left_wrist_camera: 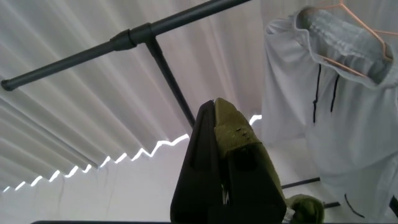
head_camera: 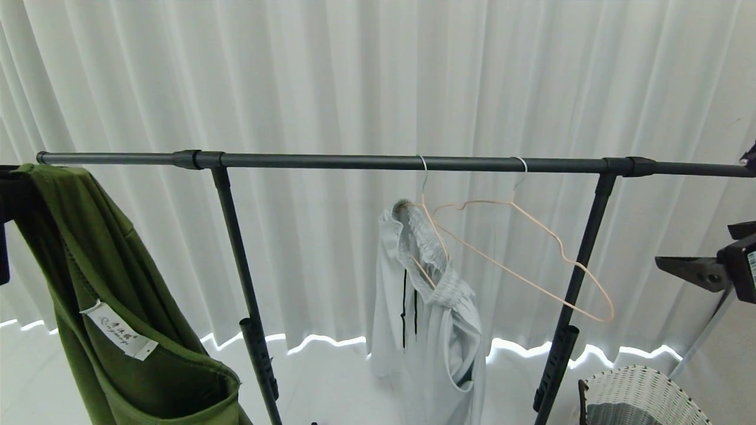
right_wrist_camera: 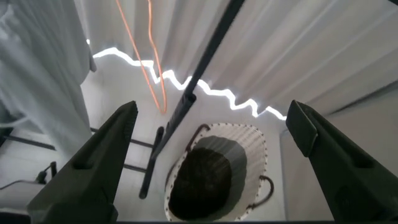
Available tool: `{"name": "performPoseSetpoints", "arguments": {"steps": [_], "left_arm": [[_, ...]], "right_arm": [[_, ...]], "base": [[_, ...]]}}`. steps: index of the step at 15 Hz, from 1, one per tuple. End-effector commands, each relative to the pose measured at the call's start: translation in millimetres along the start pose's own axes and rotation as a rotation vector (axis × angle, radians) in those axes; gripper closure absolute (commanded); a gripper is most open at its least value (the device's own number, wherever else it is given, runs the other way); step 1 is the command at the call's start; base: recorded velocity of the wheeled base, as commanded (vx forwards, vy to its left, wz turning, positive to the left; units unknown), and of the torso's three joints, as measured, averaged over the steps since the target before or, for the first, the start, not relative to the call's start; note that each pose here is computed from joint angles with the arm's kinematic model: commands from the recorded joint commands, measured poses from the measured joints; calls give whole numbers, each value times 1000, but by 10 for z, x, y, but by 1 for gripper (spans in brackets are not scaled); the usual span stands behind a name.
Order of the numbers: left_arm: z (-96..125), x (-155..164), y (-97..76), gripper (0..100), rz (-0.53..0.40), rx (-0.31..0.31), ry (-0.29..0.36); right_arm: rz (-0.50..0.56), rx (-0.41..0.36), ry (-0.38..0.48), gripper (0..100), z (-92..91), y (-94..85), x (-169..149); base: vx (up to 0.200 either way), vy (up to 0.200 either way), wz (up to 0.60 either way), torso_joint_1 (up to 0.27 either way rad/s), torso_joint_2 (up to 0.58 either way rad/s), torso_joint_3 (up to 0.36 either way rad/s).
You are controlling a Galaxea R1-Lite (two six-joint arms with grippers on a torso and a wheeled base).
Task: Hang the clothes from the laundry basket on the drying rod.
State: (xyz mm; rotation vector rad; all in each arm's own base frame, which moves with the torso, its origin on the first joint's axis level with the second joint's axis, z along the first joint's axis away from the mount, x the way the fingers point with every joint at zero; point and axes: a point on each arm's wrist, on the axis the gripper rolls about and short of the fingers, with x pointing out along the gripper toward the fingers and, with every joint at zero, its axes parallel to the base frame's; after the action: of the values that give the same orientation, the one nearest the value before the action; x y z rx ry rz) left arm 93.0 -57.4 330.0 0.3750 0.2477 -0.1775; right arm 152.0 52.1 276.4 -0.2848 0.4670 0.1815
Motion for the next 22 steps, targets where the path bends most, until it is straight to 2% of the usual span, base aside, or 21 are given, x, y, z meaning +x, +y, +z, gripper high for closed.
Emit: {"name": "performPoseSetpoints", "arguments": {"steps": [1,4,6,8,10,13,16,20,22], "left_arm": [[-4,26,-12,100,1,4,10],[-32,54,-36,100,-1,4,12],[-40,103,-65,100,5,-9,-17],[-48,122,-74,100,11,7,-36],[-33,95,-59,100,14,46,-57],[-20,107,-65,100,9,37,-76],[-35,103,-78,100,-38,40,-93],[-37,39,-74,100,-59,56,-118],[-34,37,-72,100,-59,55,-119]], "right_arm": [[29,-3,33,0,-10,34,107],[115,6,56,0,-24,69,203],[204,19,87,0,-28,71,362],[281,30,69,0,15,96,602],[284,26,40,0,79,135,986],[330,31,51,0,68,196,1380],[358,36,89,0,40,230,1586],[364,46,105,0,58,198,1721],[367,55,141,0,37,168,1785]], "base": [[0,0,0,0,0,0],[0,0,0,0,0,0],[0,0,0,0,0,0],[0,0,0,0,0,0],[0,0,0,0,0,0],[0,0,0,0,0,0],[0,0,0,0,0,0],[0,0,0,0,0,0],[0,0,0,0,0,0]]}}
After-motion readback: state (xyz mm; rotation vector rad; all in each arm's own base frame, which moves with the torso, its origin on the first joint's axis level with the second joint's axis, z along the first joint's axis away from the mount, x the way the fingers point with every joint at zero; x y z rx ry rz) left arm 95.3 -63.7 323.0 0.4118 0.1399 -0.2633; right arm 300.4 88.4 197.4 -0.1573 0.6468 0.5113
